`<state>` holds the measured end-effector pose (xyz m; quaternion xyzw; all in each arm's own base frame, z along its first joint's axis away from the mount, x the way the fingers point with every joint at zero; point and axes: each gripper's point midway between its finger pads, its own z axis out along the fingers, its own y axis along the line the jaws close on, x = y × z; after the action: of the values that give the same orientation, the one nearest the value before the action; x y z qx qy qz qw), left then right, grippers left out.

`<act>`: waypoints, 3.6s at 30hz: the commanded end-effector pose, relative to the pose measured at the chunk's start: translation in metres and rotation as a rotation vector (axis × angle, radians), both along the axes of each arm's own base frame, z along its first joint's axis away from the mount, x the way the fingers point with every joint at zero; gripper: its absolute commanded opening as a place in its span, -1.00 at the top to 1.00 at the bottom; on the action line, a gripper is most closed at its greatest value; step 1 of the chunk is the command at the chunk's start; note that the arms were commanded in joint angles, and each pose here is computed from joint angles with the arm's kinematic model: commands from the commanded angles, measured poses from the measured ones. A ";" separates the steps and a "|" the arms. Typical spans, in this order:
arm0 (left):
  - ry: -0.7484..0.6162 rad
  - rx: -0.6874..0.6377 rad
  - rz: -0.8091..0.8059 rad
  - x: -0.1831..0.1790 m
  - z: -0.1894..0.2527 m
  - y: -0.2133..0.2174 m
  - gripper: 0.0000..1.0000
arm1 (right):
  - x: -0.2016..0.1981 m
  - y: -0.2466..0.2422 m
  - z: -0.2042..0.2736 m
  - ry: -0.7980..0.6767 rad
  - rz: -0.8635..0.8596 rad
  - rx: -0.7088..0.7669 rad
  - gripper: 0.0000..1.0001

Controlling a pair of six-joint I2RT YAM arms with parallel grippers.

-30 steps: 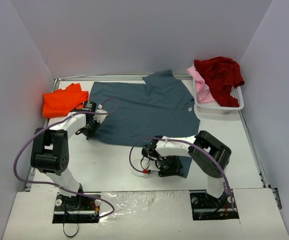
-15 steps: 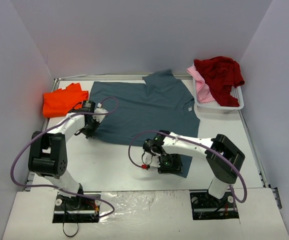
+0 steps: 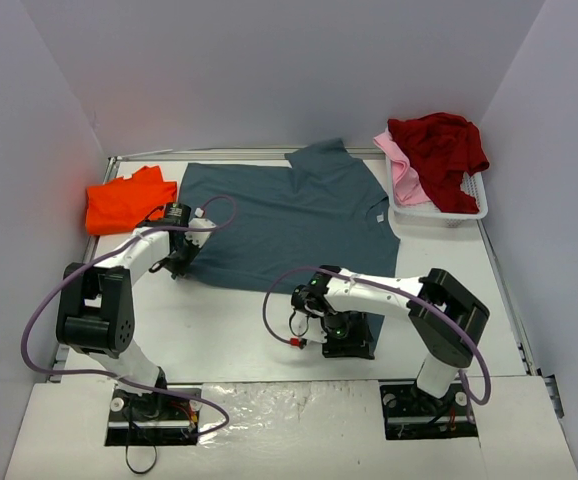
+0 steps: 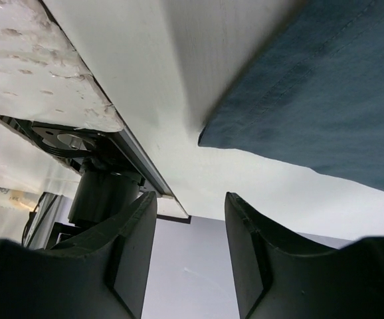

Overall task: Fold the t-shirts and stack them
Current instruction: Grap the side of the flattened tshirt closest away from the robot with both arms

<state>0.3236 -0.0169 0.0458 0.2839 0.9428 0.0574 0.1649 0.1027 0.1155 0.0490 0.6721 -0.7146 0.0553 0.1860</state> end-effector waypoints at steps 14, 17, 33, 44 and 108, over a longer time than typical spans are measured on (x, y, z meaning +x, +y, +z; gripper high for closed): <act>-0.059 -0.001 0.008 0.002 0.013 0.000 0.95 | -0.020 -0.021 -0.019 0.161 0.026 -0.162 0.13; -0.062 0.000 0.007 0.002 0.014 0.000 0.95 | -0.020 -0.021 -0.022 0.168 0.025 -0.165 0.12; -0.089 -0.006 0.008 0.001 0.022 -0.001 0.95 | 0.003 -0.009 -0.037 0.104 0.034 -0.143 0.10; -0.095 -0.007 0.007 -0.001 0.024 -0.001 0.95 | 0.021 -0.017 -0.044 0.018 0.009 -0.167 0.10; -0.124 0.065 0.004 -0.001 0.027 0.004 0.95 | 0.106 -0.024 -0.062 -0.269 0.031 -0.197 0.62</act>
<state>0.3191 -0.0141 0.0601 0.2888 0.9327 0.0945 0.1945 0.2020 0.1062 0.0047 0.6572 -0.7183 0.1766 0.1448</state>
